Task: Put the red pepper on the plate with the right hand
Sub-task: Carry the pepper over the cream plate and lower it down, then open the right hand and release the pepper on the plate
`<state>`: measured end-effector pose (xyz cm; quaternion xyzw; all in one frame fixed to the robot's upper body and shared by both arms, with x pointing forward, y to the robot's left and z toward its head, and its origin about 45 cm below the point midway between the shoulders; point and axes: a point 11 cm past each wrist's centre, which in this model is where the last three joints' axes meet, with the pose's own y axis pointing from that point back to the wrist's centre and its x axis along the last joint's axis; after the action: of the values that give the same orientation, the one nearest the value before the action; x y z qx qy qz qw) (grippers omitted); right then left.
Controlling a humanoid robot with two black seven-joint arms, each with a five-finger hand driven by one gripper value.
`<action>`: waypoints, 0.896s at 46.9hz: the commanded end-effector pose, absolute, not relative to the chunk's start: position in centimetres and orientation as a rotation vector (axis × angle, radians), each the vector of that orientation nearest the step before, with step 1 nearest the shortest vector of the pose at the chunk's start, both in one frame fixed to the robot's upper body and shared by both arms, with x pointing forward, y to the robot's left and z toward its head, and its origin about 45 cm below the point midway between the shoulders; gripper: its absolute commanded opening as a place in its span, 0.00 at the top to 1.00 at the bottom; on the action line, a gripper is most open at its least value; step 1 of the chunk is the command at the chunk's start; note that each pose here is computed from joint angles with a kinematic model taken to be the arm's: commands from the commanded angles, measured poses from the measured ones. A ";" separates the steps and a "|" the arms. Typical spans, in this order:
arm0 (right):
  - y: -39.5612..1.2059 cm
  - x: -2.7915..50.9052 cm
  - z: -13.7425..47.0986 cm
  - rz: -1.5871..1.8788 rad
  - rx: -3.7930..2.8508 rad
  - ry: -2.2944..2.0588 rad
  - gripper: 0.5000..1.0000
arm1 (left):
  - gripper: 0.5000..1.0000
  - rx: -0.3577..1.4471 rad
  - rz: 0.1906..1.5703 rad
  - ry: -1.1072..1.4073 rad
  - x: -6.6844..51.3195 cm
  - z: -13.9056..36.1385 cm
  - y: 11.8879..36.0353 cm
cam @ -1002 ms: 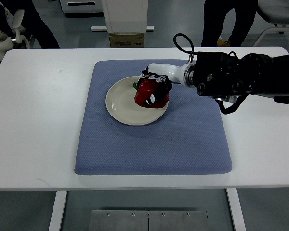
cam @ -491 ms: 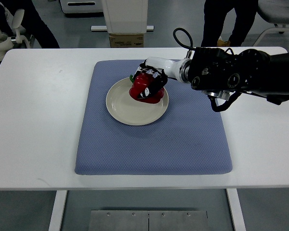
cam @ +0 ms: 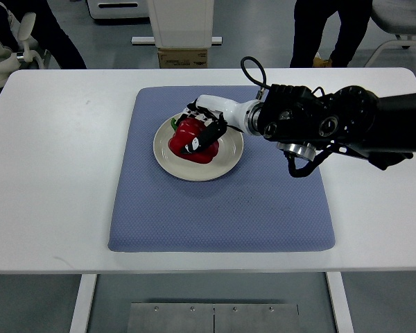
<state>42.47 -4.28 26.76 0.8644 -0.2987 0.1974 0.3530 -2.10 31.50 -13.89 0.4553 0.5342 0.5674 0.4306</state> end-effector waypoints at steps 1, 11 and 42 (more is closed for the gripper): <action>-4.2 42.3 26.2 0.495 2.244 -0.787 1.00 | 0.00 1.136 1.417 1.332 -2.1 -13.9 31.5; -3.8 42.3 25.8 0.456 2.273 -0.818 0.79 | 0.00 1.135 1.416 1.333 -2.1 -13.9 31.5; -2.8 45.1 29.5 0.456 2.364 -0.994 0.00 | 0.00 1.137 1.416 1.331 -2.1 -13.9 31.5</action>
<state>44.16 -2.74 28.77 0.8762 -0.3480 0.1762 0.2830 -2.10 31.50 -13.89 0.4553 0.5341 0.5674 0.4308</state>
